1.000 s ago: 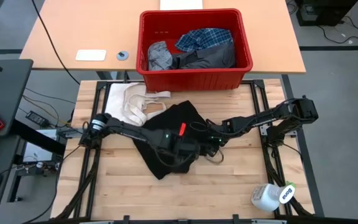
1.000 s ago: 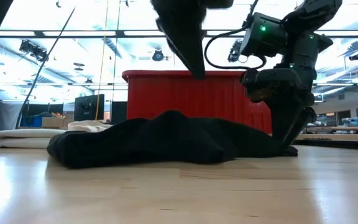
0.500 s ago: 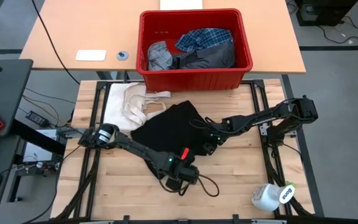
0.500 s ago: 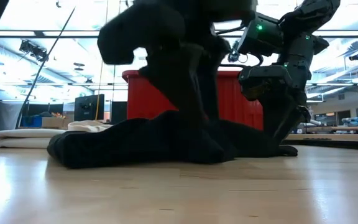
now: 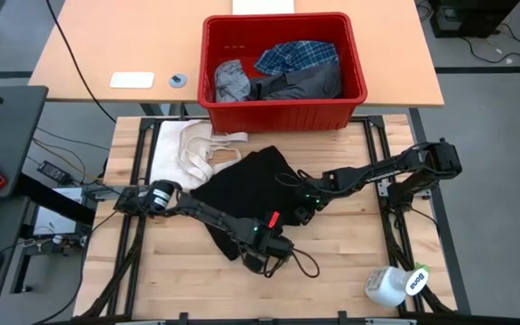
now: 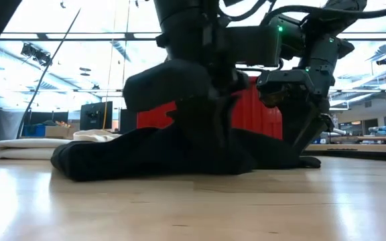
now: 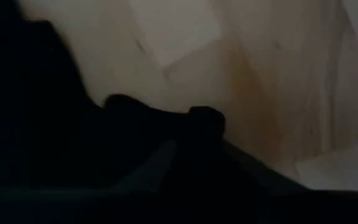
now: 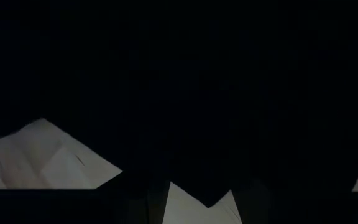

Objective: Fold Laundry from Bin
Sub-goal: Fold the black shirt

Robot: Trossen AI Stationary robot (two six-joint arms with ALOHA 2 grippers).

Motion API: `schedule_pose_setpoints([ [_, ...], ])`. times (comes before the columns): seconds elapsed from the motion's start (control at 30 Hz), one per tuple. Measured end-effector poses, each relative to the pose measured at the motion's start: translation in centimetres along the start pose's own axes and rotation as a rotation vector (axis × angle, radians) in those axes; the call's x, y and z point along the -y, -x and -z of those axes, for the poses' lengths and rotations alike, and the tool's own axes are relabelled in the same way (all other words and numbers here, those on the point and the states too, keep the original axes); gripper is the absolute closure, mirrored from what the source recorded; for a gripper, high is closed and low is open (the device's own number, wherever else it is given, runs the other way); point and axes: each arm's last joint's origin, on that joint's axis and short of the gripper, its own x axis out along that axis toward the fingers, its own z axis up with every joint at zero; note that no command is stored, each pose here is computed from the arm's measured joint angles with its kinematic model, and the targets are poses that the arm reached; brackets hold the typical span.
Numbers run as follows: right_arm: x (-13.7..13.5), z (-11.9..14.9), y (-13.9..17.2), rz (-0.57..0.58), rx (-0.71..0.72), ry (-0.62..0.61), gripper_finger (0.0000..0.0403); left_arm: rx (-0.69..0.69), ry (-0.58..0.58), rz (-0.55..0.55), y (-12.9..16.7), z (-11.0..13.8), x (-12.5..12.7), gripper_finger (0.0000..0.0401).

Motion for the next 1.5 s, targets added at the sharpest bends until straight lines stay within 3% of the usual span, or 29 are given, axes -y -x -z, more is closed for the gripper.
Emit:
schedule_pose_setpoints([
  [0.1, 0.0, 0.0, 0.0, 0.0, 0.004, 0.0, 0.0243, -0.013, 0.053, 0.014, 0.2, 0.2, -0.3, 0.0375],
  [0.13, 0.0, 0.0, 0.0, 0.0, 0.004, 0.0, 0.0243, -0.009, 0.079, 0.029, 0.3, 0.2, -0.4, 0.0384],
  [0.27, 0.0, 0.0, 0.0, 0.0, 0.005, 0.001, 0.0243, 0.028, 0.19, 0.1, 1.7, -0.1, -0.8, 0.0385],
  [0.47, 0.0, 0.0, 0.0, 0.0, 0.004, 0.0, 0.0243, 0.155, 0.417, 0.122, 7.3, -0.3, -2.2, 0.0388],
  [0.57, 0.0, 0.0, 0.0, 0.0, 0.004, 0.0, 0.0243, 0.169, 0.554, 0.088, 9.5, 0.3, -3.1, 0.0389],
  [0.7, 0.0, 0.0, 0.0, 0.0, 0.003, 0.0, 0.0243, 0.196, 0.649, 0.029, 10.7, 0.9, -3.5, 0.0388],
  [0.83, 0.0, 0.0, 0.0, -0.001, 0.001, 0.009, 0.0243, 0.265, 0.699, 0.093, 9.8, 0.7, -3.0, 0.0387],
  [1.03, -0.2, 0.3, 0.0, -0.013, -0.023, 0.058, 0.0243, 0.242, 0.86, 0.122, 6.8, 1.9, -2.2, 0.0386],
  [1.2, -0.4, 0.5, 0.0, -0.09, -0.097, 0.136, 0.0233, 0.195, 0.99, 0.117, 4.8, 3.3, -2.2, 0.0386],
  [1.33, -0.5, 0.6, 0.0, -0.136, -0.127, 0.199, 0.0205, 0.165, 1.08, 0.112, 3.5, 4.3, -2.3, 0.0386],
  [1.5, -0.3, 0.8, 0.1, -0.158, -0.171, 0.232, 0.0145, 0.189, 1.102, 0.112, 3.3, 4.2, -2.4, 0.0386],
])
